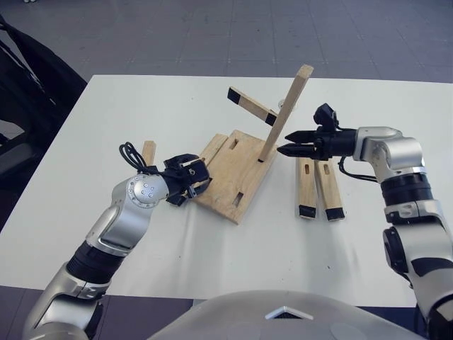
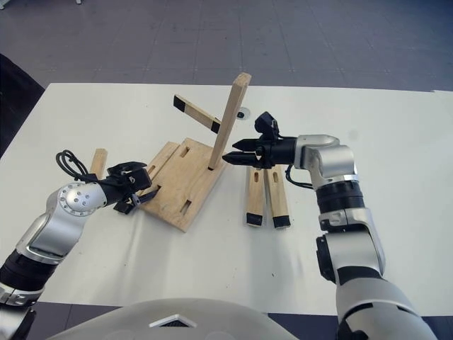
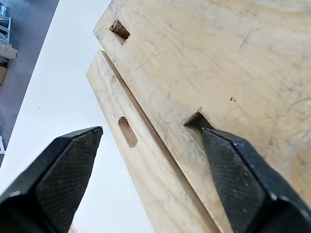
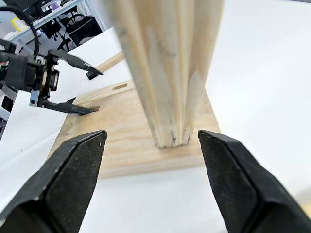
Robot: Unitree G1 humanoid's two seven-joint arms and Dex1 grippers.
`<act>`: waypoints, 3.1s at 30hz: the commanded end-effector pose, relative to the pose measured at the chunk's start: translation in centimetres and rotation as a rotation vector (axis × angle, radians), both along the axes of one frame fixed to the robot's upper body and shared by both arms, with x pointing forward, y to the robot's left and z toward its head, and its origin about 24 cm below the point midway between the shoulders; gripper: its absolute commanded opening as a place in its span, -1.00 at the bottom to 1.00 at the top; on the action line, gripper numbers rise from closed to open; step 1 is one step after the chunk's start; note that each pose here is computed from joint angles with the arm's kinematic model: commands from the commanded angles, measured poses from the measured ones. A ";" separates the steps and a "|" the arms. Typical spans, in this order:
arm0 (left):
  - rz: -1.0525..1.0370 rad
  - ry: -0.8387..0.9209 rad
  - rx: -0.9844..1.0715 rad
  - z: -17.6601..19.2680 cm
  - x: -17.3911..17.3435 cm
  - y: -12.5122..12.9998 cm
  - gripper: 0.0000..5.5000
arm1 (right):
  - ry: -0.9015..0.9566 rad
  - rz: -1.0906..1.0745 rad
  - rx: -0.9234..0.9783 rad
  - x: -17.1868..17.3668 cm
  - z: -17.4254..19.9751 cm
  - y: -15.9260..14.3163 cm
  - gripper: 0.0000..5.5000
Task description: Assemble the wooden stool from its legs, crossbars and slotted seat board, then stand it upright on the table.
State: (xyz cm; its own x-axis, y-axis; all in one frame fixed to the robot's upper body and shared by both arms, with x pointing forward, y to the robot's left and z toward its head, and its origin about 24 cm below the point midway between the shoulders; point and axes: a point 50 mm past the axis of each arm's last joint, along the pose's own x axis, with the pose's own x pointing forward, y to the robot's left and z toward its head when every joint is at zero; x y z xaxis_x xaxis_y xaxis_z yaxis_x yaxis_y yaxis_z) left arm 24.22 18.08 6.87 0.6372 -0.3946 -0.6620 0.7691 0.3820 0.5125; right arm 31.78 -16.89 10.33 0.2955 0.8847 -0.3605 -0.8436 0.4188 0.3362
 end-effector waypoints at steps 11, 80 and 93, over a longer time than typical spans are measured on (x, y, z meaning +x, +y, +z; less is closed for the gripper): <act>0.021 0.117 -0.022 -1.5 -1.3 -1.2 0.38 | -0.501 -0.505 0.263 3.3 16.6 -2.0 0.12; 0.584 0.142 -0.332 -1.9 2.5 -6.3 0.38 | -0.051 -0.801 -0.242 -10.2 -1.0 -3.8 0.10; 0.610 0.085 -0.397 0.6 3.0 -6.7 0.38 | 0.024 -0.922 -0.469 -15.1 -5.5 -2.3 0.10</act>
